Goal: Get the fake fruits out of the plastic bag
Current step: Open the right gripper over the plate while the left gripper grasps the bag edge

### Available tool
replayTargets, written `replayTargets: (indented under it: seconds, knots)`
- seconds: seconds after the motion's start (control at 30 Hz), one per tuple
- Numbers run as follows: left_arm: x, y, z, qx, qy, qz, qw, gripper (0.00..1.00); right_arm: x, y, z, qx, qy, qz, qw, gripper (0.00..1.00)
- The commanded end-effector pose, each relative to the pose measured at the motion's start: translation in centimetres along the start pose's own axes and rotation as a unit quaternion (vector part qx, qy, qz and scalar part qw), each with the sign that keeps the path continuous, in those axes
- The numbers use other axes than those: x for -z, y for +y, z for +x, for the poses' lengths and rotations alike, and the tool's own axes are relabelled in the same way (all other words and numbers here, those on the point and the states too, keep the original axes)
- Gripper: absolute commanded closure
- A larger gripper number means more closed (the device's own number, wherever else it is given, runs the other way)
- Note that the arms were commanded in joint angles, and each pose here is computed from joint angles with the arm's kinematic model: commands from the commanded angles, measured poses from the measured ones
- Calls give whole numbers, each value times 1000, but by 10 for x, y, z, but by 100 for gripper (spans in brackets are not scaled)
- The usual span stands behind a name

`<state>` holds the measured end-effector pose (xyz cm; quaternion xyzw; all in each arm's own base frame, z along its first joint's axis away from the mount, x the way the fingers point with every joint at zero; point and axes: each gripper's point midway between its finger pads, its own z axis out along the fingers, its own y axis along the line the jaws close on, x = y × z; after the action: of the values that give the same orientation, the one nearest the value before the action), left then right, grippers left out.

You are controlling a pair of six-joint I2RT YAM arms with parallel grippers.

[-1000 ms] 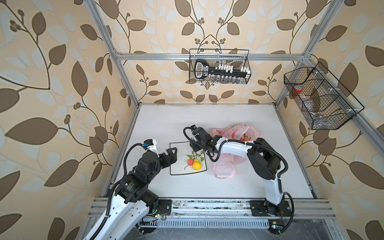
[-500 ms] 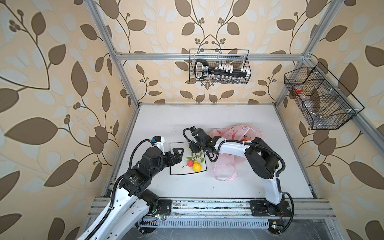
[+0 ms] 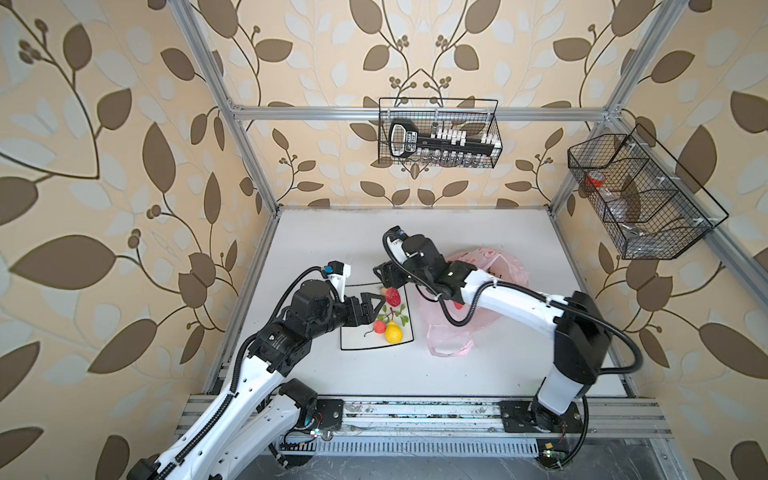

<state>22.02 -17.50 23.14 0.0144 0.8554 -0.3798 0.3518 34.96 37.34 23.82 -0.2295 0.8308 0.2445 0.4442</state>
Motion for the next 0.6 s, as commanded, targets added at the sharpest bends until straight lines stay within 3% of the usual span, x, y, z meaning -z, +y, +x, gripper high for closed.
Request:
replayTargets:
  seconds: [0.0, 0.27, 0.47, 0.57]
  knots:
    - [2, -45, -10, -55, 5, 84, 995, 5, 42, -20, -7, -5, -24, 26, 999, 25]
    - [-20, -122, 32, -222, 73, 144, 962, 3, 167, -87, 9, -57, -75, 117, 989, 26]
    - [-35, -161, 74, -338, 131, 168, 917, 4, 247, -101, 28, -86, -126, 145, 978, 26]
    - [-47, -170, 101, -401, 173, 149, 887, 4, 277, -105, 31, -105, -164, 147, 970, 26]
